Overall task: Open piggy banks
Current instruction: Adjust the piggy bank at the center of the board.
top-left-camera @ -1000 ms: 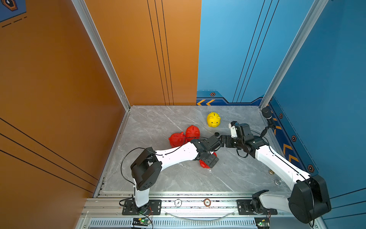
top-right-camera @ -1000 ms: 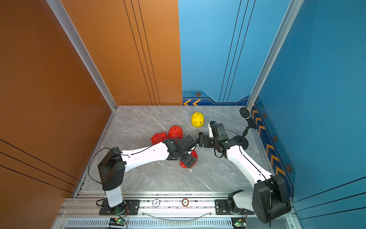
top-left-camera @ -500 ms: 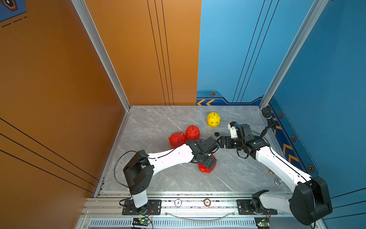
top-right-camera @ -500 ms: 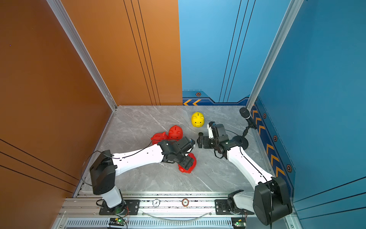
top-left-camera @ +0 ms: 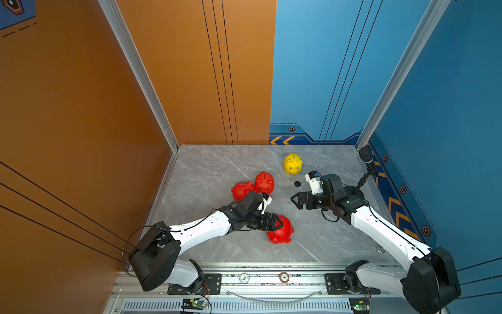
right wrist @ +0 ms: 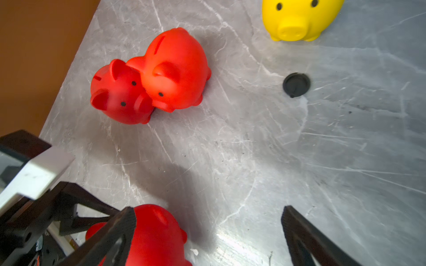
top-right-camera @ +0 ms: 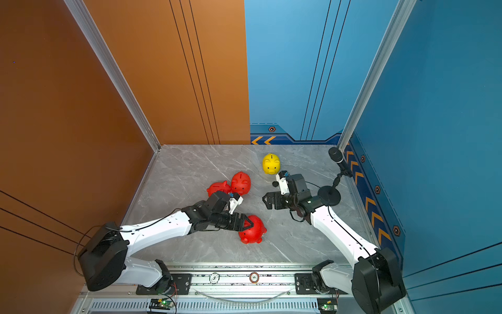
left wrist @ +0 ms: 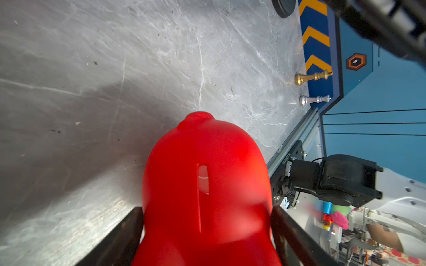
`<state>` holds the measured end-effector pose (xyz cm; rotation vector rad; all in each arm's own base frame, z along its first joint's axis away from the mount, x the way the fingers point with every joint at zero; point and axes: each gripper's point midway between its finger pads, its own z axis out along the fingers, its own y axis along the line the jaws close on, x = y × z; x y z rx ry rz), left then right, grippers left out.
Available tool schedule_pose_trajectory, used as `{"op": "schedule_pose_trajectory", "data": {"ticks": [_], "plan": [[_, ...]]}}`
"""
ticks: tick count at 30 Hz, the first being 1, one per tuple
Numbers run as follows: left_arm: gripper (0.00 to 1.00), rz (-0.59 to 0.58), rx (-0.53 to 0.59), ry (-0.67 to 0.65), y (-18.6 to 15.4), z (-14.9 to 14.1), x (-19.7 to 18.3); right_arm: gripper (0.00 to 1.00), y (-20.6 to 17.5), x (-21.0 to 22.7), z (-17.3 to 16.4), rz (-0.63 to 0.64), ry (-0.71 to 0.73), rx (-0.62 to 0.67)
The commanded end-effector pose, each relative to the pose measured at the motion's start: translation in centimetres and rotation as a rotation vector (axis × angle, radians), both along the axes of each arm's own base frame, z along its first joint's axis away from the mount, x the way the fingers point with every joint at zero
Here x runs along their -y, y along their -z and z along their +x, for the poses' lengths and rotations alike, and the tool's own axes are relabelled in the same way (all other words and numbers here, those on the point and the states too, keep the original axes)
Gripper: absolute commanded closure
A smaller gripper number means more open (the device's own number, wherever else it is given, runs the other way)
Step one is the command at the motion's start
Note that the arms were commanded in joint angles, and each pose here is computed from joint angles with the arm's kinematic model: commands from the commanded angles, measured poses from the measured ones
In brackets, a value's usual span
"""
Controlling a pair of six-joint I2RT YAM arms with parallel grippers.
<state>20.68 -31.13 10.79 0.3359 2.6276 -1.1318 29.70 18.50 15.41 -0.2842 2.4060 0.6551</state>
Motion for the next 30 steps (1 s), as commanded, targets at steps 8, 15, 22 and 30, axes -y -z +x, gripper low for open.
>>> {"op": "schedule_pose_trajectory", "data": {"ticks": [8,15,22,30], "plan": [[0.07,0.044,-0.031,-0.04,2.0,0.9,-3.0,0.0,1.4,-2.6,-2.4,-0.006,-0.1,-0.042],[0.07,0.051,-0.026,-0.034,2.3,1.3,-3.5,0.0,3.1,-1.7,-4.1,-0.048,-0.054,-0.069],[0.07,0.063,-0.012,-0.033,2.6,1.7,-3.5,0.18,4.8,-1.3,-5.9,0.02,0.002,-0.094],[0.07,0.047,-0.005,-0.027,3.2,1.5,-2.9,0.29,6.2,-2.3,-9.0,0.022,-0.055,-0.117]]}}
